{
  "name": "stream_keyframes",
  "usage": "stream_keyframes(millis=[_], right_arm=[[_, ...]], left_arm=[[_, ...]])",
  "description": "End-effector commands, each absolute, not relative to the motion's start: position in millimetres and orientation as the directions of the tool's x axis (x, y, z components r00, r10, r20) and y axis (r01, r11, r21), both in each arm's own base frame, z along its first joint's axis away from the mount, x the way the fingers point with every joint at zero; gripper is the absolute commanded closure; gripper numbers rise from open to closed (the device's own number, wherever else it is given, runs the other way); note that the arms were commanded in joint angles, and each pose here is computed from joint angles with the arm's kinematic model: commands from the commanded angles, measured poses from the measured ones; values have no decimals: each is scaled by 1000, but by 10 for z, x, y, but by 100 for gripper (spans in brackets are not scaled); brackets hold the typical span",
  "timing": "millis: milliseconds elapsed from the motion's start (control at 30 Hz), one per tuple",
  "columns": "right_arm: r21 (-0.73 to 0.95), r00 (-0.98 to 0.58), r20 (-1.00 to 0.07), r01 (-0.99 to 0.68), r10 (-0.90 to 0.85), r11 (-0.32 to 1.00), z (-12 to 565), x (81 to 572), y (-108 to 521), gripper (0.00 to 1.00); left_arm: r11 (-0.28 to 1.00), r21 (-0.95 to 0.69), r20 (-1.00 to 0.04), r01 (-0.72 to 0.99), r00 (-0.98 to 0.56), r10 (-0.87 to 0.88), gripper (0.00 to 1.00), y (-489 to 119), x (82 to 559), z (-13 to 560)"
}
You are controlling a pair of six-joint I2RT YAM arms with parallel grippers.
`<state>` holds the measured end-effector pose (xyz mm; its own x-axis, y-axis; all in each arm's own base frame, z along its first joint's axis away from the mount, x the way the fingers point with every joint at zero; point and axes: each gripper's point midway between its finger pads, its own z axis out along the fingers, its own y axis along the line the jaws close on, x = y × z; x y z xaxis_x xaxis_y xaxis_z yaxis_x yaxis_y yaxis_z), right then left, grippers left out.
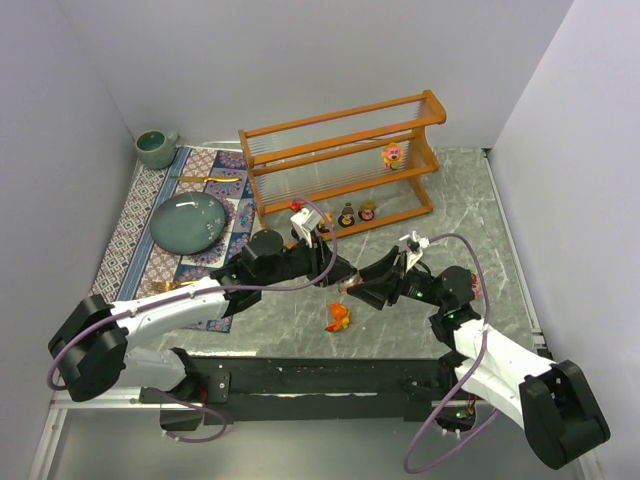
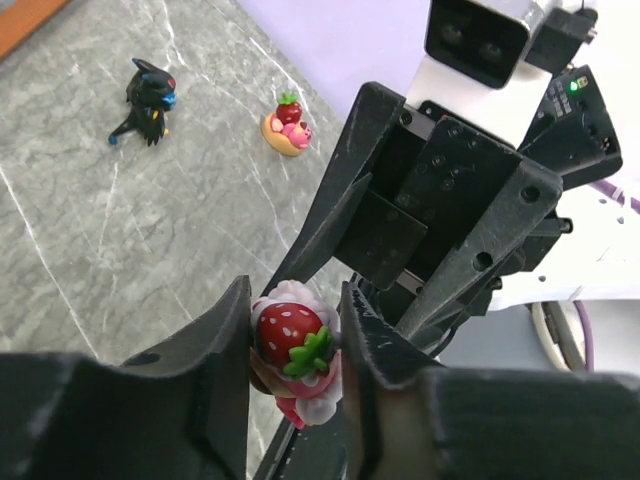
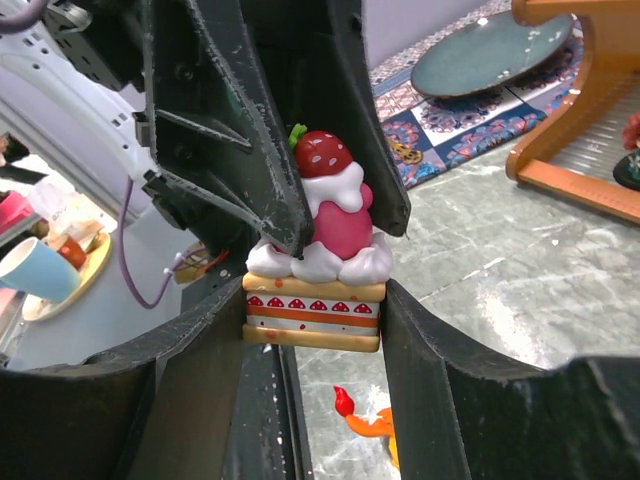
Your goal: Place and organize the plastic toys onto the shelf
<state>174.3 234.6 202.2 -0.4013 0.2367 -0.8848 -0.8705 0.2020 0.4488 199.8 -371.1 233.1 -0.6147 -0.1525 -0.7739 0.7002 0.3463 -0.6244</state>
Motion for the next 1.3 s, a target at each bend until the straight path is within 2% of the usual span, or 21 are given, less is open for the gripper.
stream_keyframes(millis=[0,67,100,133,200,233,300,333,367,467,500,600,833,1100,1267], right_arm=[[388,-340,-907,-904,247,179,2124,1703,2358,91],[392,-343,-907,-899,244,195,2095,1728,2353,78],[393,-342,-907,-896,245,204,2086,1740,2349,68],[384,-330,-912,-896,246,223,2078,1774,2340,51],[393,-337,-911,-883,237,257,2027,1811,2323,39],[373,-316,-920,-886,231,275,2026,1833,2319,26],[371,-309,-924,-867,227,332,1993,1870,2302,15],[327,-262,-941,-871,216,367,2017,1910,2293,5],[339,-276,-940,-832,202,438,1927,1996,2254,2],[248,-191,-968,-823,161,512,1957,1983,2273,0],[231,-155,-972,-786,179,574,2008,2066,2210,0],[193,-110,-980,-747,168,636,2014,2104,2183,0],[87,-27,-995,-648,91,757,2086,2203,2201,0],[21,18,-999,-628,41,778,2142,2175,2390,0],[9,14,-1000,-615,23,788,2093,2224,2473,8]], left_arm=[[271,-605,-796,749,-566,-215,87,-3781,1976,2710],[284,-603,-797,745,-561,-221,99,-3763,1985,2724],[292,-603,-798,742,-560,-224,99,-3754,1997,2721],[305,-603,-798,737,-556,-234,99,-3743,2018,2732],[331,-606,-795,723,-558,-237,99,-3712,2045,2717],[344,-609,-793,715,-561,-238,99,-3709,2053,2719],[431,-620,-780,656,-575,-247,99,-3646,2156,2617],[469,-624,-773,624,-582,-255,99,-3618,2197,2576],[522,-632,-764,573,-573,-297,99,-3575,2310,2606],[665,-599,-769,447,-552,-322,99,-3438,2441,2498],[690,-586,-773,425,-548,-319,99,-3420,2444,2483],[757,-548,-782,357,-540,-311,99,-3383,2449,2446],[793,-519,-789,318,-534,-303,99,-3462,2403,2470],[799,-510,-788,318,-545,-287,99,-3554,2387,2431],[789,-519,-787,329,-544,-291,99,-3575,2369,2471]])
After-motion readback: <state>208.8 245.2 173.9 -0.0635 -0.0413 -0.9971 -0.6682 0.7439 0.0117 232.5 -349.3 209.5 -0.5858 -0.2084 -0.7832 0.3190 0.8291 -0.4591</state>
